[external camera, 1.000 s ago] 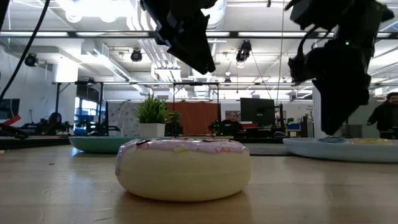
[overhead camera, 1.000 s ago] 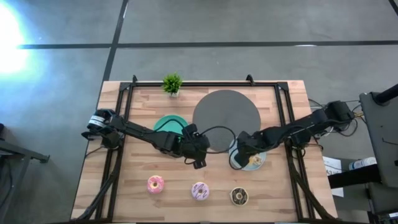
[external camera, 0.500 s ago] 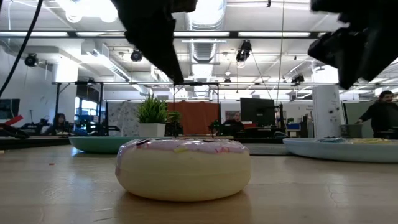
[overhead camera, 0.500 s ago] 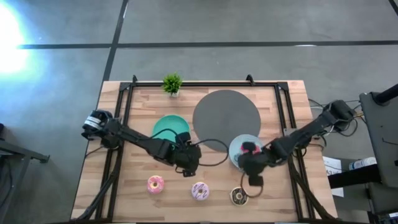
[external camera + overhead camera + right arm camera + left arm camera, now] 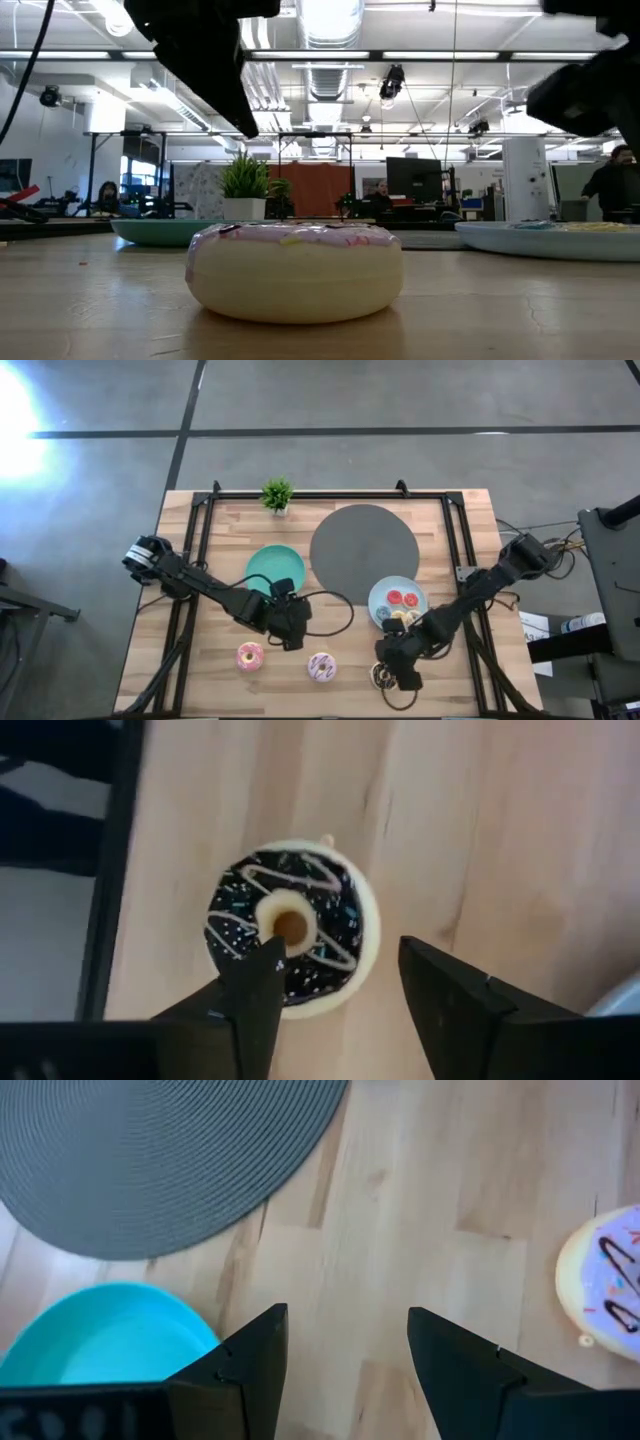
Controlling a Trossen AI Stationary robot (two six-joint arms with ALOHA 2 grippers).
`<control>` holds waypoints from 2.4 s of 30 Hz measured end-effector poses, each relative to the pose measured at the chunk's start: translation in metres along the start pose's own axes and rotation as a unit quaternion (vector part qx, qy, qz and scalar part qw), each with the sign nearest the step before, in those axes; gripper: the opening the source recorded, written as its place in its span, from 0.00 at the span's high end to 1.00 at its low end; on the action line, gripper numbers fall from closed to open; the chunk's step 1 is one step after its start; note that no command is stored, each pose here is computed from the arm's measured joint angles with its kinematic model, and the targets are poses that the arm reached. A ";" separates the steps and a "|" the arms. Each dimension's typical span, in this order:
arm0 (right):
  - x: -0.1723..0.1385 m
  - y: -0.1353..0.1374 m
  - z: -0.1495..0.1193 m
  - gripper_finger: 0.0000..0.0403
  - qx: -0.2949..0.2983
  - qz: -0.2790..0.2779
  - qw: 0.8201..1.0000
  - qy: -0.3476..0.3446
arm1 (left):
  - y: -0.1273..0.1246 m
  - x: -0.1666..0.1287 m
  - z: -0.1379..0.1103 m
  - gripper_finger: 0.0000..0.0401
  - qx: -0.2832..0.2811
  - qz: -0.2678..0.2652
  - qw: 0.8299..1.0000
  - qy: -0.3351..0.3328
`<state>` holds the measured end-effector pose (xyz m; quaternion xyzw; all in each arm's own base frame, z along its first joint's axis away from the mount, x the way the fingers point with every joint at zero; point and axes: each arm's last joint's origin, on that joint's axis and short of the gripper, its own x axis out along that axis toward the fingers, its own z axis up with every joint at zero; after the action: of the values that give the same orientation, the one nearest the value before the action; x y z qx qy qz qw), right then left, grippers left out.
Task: Pick & Place donuts
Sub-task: Put the big black donut on the blue plate
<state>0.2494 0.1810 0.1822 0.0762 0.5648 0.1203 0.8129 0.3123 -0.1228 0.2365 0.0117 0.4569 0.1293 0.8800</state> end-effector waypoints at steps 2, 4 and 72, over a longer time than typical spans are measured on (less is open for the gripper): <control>0.002 0.001 0.001 0.51 0.057 -0.013 0.998 0.015 | 0.000 -0.003 -0.005 0.55 -0.010 -0.002 1.000 0.001; 0.002 0.003 0.001 0.50 0.111 -0.016 0.994 0.011 | 0.001 -0.007 -0.008 0.55 -0.018 -0.002 1.000 -0.003; -0.032 -0.205 0.088 0.92 0.559 0.182 0.771 -0.243 | 0.065 -0.054 -0.067 0.55 0.268 0.082 0.947 -0.156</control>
<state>0.3437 -0.0236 0.1883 0.6456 0.2916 -0.0937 0.6996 0.2139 -0.0792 0.2499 0.3047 0.3295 0.0702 0.8909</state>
